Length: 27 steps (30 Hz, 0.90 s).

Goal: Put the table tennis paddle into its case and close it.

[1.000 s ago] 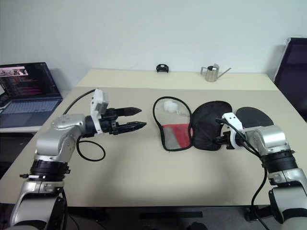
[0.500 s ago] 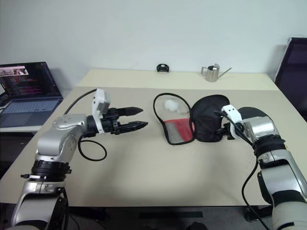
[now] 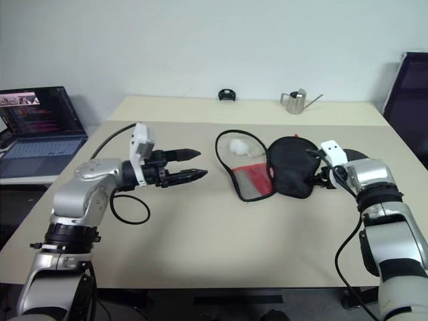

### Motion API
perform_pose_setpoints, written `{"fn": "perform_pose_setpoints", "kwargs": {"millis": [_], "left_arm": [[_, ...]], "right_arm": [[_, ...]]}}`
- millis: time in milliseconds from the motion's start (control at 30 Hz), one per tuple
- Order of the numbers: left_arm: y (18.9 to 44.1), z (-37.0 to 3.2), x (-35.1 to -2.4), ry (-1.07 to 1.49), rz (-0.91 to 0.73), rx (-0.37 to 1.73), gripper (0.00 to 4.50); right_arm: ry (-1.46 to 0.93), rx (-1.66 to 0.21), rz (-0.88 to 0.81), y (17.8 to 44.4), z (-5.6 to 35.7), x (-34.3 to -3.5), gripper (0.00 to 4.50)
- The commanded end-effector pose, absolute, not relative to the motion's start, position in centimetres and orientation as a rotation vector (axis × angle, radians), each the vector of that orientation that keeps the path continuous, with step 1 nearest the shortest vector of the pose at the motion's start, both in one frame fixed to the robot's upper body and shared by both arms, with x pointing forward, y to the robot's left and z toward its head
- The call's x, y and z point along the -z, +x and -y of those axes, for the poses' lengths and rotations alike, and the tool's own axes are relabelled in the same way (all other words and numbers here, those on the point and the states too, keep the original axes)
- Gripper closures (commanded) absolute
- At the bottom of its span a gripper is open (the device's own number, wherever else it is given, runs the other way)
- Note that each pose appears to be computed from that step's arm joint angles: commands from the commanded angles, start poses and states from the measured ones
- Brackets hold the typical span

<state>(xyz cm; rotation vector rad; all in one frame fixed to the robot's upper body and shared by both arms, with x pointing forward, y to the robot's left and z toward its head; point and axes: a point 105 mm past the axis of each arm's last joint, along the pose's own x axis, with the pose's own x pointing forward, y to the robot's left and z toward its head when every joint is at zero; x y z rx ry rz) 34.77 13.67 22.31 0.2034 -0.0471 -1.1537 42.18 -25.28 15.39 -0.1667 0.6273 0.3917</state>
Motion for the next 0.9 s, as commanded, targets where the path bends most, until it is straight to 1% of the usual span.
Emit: {"fn": "perform_pose_setpoints", "kwargs": {"millis": [33,133,233,300,333,433,633,733,800,900], "left_arm": [[34.5,-13.2,-23.6,0.222,0.097,1.164,0.94],[34.4,-13.0,-23.6,0.217,0.100,1.168,0.94],[34.3,-12.4,-23.8,0.208,0.113,1.173,0.94],[34.3,-12.0,-23.8,0.210,0.119,1.173,0.94],[34.3,-11.8,-23.8,0.215,0.121,1.173,0.94],[34.3,-11.2,-23.8,0.229,0.125,1.178,0.94],[34.3,-9.7,-24.1,0.232,0.134,1.197,0.94],[34.0,-9.0,-24.0,0.240,0.134,1.224,0.94],[33.9,-8.6,-24.0,0.244,0.133,1.238,0.94],[33.9,-8.1,-24.2,0.244,0.137,1.253,0.94]], "right_arm": [[-0.161,-0.374,-0.527,41.9,26.7,-19.0,1.51],[-0.123,-0.395,-0.491,40.9,27.1,-19.9,1.51],[-0.127,-0.372,-0.439,40.0,28.0,-20.6,0.94],[-0.172,-0.336,-0.417,39.6,29.0,-20.6,0.26],[-0.199,-0.321,-0.411,39.3,29.5,-20.5,0.01],[-0.277,-0.252,-0.410,38.3,31.9,-19.7,0.01],[-0.318,-0.154,-0.433,36.7,35.6,-18.5,0.01],[-0.262,-0.125,-0.468,36.1,36.9,-17.1,0.01],[-0.268,-0.099,-0.478,35.9,37.7,-16.5,0.01],[-0.235,-0.108,-0.492,35.5,38.2,-15.7,0.01]]}}
